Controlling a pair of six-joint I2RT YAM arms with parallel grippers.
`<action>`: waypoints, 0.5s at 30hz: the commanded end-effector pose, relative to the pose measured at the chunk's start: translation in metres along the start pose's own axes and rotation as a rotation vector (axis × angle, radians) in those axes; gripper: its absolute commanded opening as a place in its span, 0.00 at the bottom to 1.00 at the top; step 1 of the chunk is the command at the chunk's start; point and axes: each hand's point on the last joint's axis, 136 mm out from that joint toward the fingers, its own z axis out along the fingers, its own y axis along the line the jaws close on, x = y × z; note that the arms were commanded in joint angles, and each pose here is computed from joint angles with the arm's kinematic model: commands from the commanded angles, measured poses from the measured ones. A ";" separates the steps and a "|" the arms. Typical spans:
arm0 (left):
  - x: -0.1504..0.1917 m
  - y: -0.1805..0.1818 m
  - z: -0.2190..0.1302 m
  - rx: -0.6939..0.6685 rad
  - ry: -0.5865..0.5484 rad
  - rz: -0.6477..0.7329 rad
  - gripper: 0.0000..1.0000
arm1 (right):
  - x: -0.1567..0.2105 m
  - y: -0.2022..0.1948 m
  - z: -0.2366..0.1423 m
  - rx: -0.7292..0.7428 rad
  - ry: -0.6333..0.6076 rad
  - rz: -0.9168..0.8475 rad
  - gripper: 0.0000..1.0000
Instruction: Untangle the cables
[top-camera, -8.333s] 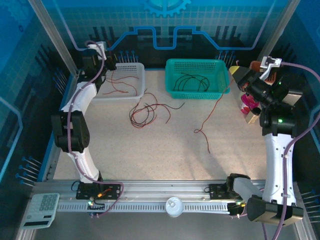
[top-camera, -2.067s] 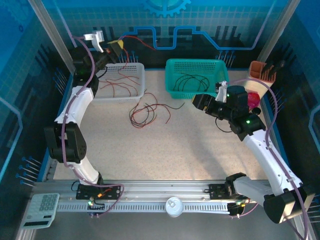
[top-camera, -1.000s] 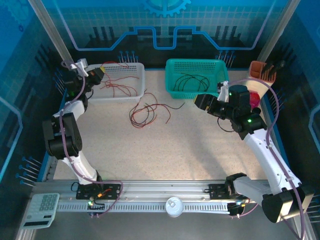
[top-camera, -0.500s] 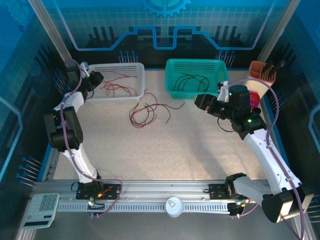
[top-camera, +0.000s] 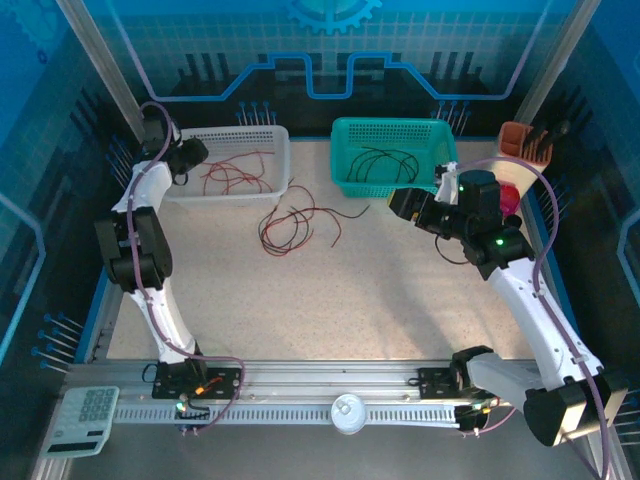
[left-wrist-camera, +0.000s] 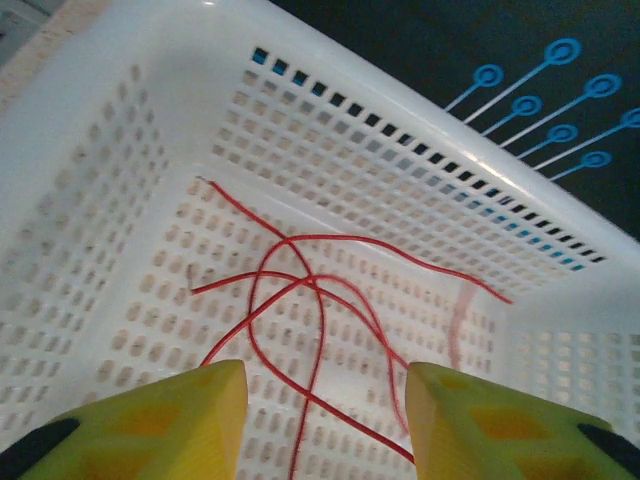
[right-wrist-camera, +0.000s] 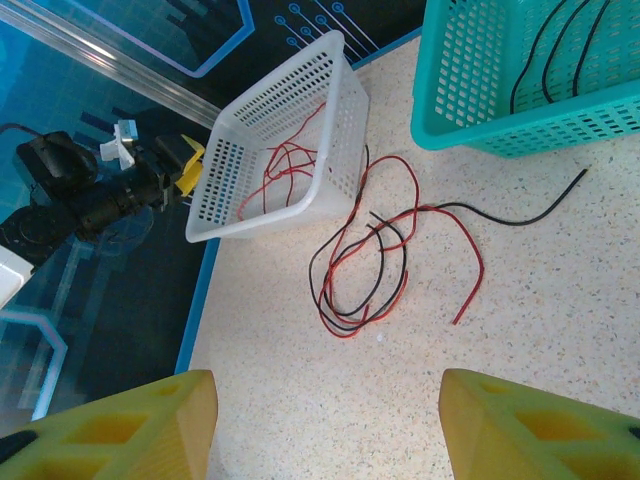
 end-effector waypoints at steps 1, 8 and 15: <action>0.004 0.009 0.000 -0.079 0.026 0.029 0.50 | -0.009 0.012 -0.011 -0.024 -0.032 -0.018 0.62; -0.009 -0.016 -0.018 0.001 -0.009 0.057 0.52 | -0.008 0.012 -0.009 -0.027 -0.025 -0.020 0.62; -0.023 -0.068 -0.078 0.134 -0.089 0.100 0.59 | 0.002 -0.002 0.003 0.005 0.022 -0.037 0.62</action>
